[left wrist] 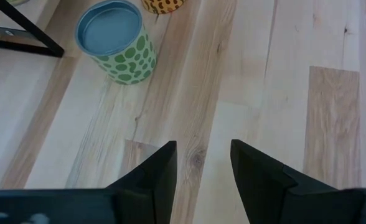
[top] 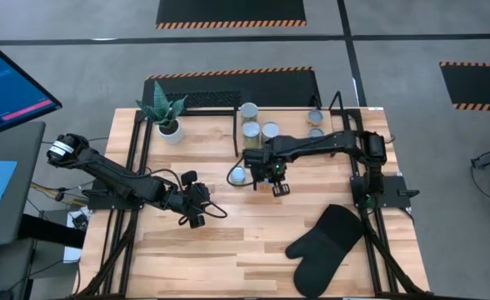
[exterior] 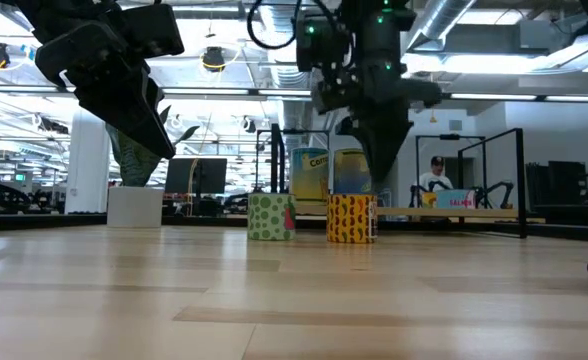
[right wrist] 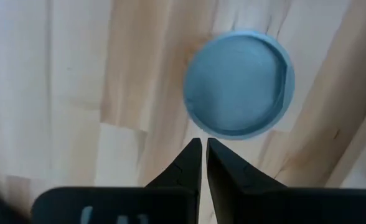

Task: Pick and place cans onto a shelf
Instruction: Put the the canned black beans on the shelf

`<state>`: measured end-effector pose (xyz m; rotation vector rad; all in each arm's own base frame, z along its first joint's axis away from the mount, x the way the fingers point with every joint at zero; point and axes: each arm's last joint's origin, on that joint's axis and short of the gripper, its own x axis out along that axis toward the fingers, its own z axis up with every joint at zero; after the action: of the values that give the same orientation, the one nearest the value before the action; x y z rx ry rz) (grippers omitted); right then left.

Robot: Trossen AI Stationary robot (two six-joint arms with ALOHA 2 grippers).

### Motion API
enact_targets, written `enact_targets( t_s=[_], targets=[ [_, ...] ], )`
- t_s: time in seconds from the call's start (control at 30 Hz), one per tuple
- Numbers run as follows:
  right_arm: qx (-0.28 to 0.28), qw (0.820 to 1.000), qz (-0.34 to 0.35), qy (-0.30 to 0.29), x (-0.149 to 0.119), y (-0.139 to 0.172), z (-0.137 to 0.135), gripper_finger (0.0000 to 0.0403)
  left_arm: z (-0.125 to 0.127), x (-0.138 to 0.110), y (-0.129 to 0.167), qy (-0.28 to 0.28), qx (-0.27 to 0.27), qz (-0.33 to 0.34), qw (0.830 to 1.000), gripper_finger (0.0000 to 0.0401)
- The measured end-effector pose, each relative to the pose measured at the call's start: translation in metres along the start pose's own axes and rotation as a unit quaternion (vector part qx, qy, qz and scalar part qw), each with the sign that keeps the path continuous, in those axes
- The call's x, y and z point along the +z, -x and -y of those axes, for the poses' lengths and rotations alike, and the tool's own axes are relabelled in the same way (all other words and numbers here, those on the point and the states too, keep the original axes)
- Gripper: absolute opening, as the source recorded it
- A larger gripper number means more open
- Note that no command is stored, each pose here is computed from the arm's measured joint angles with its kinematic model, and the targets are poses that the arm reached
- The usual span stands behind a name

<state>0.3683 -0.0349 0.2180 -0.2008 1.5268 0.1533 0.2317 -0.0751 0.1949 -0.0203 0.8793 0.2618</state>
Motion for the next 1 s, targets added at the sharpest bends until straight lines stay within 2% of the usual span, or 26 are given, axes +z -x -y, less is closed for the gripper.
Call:
enact_targets(
  t_s=[0.2, 0.4, 0.53, 0.73, 0.83, 0.93, 1.0],
  targets=[
    [-0.003, 1.0, 0.006, -0.003, -0.002, -0.005, 0.003, 0.0049, 0.0, 0.0, 0.0, 0.0, 0.0, 0.0, 1.0, 0.0139],
    [-0.003, 1.0, 0.004, -0.016, -0.027, 0.027, -0.004, 0.0049, 0.0, -0.001, 0.0, 0.004, 0.001, -0.003, 1.0, 0.0139],
    [-0.03, 0.994, 0.094, -0.041, -0.052, 0.055, -0.011, 0.0049, 0.0, -0.001, 0.0, 0.007, 0.004, -0.003, 1.0, 0.0139],
    [-0.054, 0.961, 0.268, -0.047, -0.07, 0.07, -0.028, 0.0049, -0.002, -0.001, 0.0, 0.006, 0.02, 0.003, 1.0, 0.0139],
    [-0.055, 0.951, 0.303, -0.036, -0.071, 0.065, -0.033, 0.0049, -0.001, 0.0, 0.0, 0.01, 0.019, 0.004, 1.0, 0.0139],
    [-0.057, 0.949, 0.308, -0.014, -0.068, 0.061, -0.038, 0.0049, -0.001, 0.0, 0.0, 0.012, 0.019, 0.006, 1.0, 0.0139],
    [-0.059, 0.944, 0.323, -0.008, -0.056, 0.057, -0.038, 0.0049, -0.001, 0.0, 0.0, 0.012, 0.019, 0.006, 1.0, 0.0139]
  ],
)
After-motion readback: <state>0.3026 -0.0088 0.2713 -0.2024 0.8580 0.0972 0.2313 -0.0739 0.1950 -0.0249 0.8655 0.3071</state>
